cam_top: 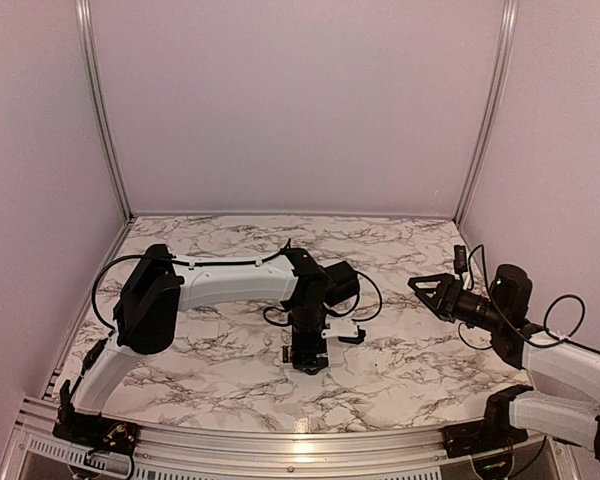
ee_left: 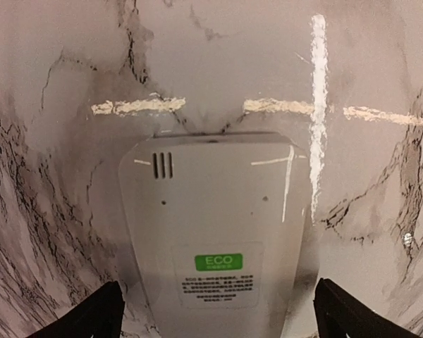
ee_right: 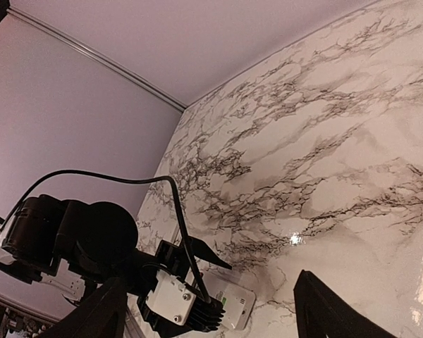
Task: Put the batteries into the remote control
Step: Place the remote control without the battery cover at the center of the board.
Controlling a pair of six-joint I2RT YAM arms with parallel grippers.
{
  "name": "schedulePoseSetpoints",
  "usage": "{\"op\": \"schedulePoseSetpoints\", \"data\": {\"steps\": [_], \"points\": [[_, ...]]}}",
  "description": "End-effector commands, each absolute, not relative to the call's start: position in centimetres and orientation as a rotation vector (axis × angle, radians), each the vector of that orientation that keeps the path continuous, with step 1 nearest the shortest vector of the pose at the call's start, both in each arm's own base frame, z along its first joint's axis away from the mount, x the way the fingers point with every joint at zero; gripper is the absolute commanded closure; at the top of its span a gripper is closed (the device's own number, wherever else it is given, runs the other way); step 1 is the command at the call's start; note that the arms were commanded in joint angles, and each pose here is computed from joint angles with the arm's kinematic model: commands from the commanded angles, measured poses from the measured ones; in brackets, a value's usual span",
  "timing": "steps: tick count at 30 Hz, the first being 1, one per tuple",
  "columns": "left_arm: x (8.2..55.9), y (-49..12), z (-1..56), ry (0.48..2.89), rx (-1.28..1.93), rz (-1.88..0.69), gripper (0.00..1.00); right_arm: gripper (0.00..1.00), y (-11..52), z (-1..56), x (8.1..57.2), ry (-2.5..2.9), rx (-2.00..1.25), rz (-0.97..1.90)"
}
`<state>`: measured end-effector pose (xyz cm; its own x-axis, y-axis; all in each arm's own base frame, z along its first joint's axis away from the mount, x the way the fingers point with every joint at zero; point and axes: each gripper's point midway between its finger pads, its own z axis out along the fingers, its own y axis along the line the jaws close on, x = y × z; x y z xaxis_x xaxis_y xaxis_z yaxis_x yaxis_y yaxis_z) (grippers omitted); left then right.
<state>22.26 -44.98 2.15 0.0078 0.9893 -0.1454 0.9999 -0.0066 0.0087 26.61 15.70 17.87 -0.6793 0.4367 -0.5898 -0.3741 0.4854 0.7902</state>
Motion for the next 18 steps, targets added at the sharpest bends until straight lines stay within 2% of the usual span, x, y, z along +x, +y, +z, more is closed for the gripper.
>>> {"op": "schedulePoseSetpoints", "data": {"steps": [1,5,9,12,18], "points": [[23.1,-45.8,6.1,2.100,2.055,-0.157,0.01,0.20,15.6,18.8,26.8,1.896,0.025,1.274],[25.4,-45.0,10.0,2.133,1.860,-0.189,0.01,0.20,15.6,19.4,27.0,1.875,-0.007,1.252],[29.2,-40.8,12.9,2.263,1.503,-0.271,0.01,0.20,15.5,19.7,27.4,1.868,-0.044,1.210],[31.1,-36.2,12.5,2.405,1.243,-0.269,0.01,0.20,15.6,20.0,27.5,1.856,-0.068,1.207],[29.8,-28.5,9.7,2.565,1.045,-0.145,0.03,0.21,16.0,20.1,27.5,1.843,-0.106,1.222]]}}
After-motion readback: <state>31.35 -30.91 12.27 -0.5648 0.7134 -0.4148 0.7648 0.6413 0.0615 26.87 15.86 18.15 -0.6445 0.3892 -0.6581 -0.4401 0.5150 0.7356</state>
